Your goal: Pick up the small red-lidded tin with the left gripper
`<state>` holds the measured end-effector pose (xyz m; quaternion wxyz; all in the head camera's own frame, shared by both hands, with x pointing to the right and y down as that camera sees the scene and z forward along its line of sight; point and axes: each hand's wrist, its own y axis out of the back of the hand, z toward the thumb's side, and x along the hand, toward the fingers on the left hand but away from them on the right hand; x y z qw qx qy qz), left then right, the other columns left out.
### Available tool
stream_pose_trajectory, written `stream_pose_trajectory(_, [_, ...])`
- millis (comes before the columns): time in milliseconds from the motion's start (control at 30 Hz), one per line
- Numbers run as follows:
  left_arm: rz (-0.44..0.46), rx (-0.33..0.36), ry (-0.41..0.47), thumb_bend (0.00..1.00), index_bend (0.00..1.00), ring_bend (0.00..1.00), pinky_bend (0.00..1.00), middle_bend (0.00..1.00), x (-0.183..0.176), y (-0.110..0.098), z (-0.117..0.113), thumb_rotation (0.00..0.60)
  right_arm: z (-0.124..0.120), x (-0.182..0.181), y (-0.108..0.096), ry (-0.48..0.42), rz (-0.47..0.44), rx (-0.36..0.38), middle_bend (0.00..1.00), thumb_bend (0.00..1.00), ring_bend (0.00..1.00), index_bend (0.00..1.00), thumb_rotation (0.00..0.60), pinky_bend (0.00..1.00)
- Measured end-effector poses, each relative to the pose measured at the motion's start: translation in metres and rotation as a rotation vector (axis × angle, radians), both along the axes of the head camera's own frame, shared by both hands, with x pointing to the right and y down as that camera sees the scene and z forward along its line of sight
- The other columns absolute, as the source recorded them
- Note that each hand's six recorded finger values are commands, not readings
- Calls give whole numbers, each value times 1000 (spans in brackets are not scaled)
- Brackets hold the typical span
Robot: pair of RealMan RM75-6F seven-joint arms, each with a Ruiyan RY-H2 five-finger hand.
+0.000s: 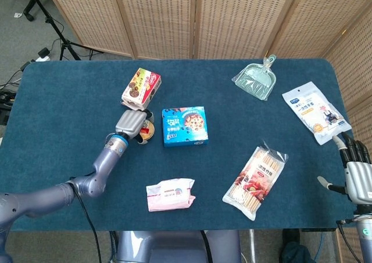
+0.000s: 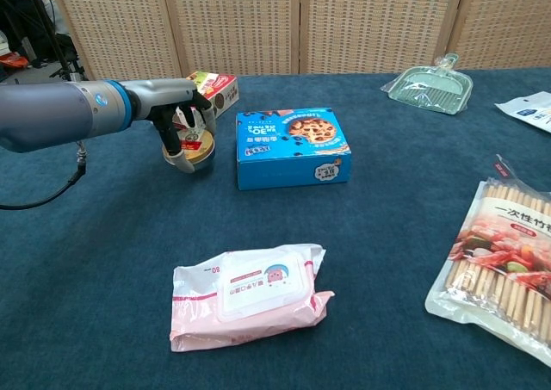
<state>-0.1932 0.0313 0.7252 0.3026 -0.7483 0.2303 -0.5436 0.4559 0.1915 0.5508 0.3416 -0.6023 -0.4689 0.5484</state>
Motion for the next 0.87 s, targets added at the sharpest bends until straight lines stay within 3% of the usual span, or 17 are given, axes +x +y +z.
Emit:
stream_pose_trajectory(200, [-47, -50, 31, 0, 0, 0, 55, 0, 2, 6, -6, 600, -3, -1, 1, -5, -2, 8, 0, 0, 0, 0, 600, 0])
stream_pose_trajectory(367, [-40, 10, 110, 0, 0, 0, 0, 0, -6, 4, -35, 600, -5, -3, 3, -7, -9, 12, 0, 0, 0, 0, 600, 0])
stream_pose_trajectory(467, [-18, 88, 149, 0, 0, 0, 0, 0, -24, 2, -62, 600, -6, -4, 4, -4, -14, 14, 0, 0, 0, 0, 600, 0])
stream_pose_trajectory(667, [-63, 276, 111, 0, 0, 0, 0, 0, -108, 11, -111, 600, -7, -10, 5, 6, -25, 21, 0, 0, 0, 0, 600, 0])
stream_pose_trajectory(867, [-249, 391, 3, 0, 0, 0, 0, 0, -216, 57, -131, 600, -10, -14, 8, 19, -33, 35, 0, 0, 0, 0, 600, 0])
